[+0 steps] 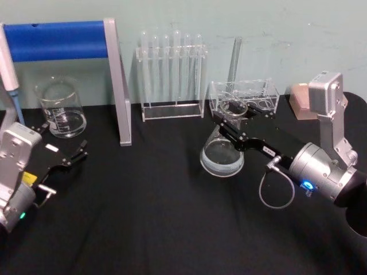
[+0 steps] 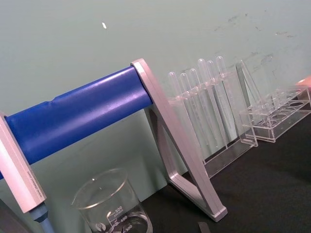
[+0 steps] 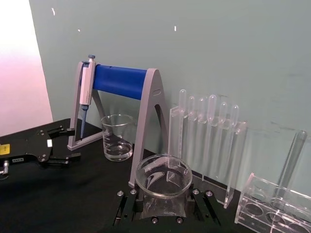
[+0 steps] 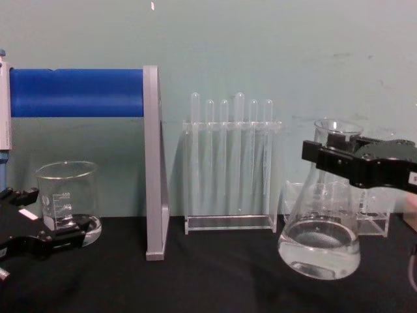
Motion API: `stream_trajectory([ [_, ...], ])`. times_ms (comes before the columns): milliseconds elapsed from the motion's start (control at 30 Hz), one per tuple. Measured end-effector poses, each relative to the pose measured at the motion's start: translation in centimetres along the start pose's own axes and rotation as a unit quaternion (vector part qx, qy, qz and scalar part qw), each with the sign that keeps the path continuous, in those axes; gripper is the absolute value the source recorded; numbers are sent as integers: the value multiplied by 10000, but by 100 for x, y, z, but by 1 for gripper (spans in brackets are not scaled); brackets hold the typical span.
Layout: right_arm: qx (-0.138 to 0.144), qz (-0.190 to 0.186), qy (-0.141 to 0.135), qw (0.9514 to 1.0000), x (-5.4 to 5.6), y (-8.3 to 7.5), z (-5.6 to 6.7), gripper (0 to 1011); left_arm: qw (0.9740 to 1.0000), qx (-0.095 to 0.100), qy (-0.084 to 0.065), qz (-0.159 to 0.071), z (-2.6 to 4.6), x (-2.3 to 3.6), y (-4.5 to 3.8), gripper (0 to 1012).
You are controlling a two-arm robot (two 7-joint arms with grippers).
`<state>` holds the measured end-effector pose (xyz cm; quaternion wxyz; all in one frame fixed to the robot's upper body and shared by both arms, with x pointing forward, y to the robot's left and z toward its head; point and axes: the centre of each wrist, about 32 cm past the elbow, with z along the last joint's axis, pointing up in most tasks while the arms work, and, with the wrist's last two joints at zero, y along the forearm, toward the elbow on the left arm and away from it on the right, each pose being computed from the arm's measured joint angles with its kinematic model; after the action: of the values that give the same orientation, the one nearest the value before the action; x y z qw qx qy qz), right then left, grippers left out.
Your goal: Grasp the erlenmeyer flask with one hand, shake it three times, then place it back.
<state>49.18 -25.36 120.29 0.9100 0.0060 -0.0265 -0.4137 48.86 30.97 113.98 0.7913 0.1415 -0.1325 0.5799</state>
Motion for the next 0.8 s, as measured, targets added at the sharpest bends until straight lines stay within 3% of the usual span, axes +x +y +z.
stream_trajectory([
  [500,-64,20,59,10000,-17,5,-44,449,10000,0,0,0,0,0,0,1001],
  [800,-212,-20,119,9997,-23,7,-153,449,10000,0,0,0,0,0,0,1001],
])
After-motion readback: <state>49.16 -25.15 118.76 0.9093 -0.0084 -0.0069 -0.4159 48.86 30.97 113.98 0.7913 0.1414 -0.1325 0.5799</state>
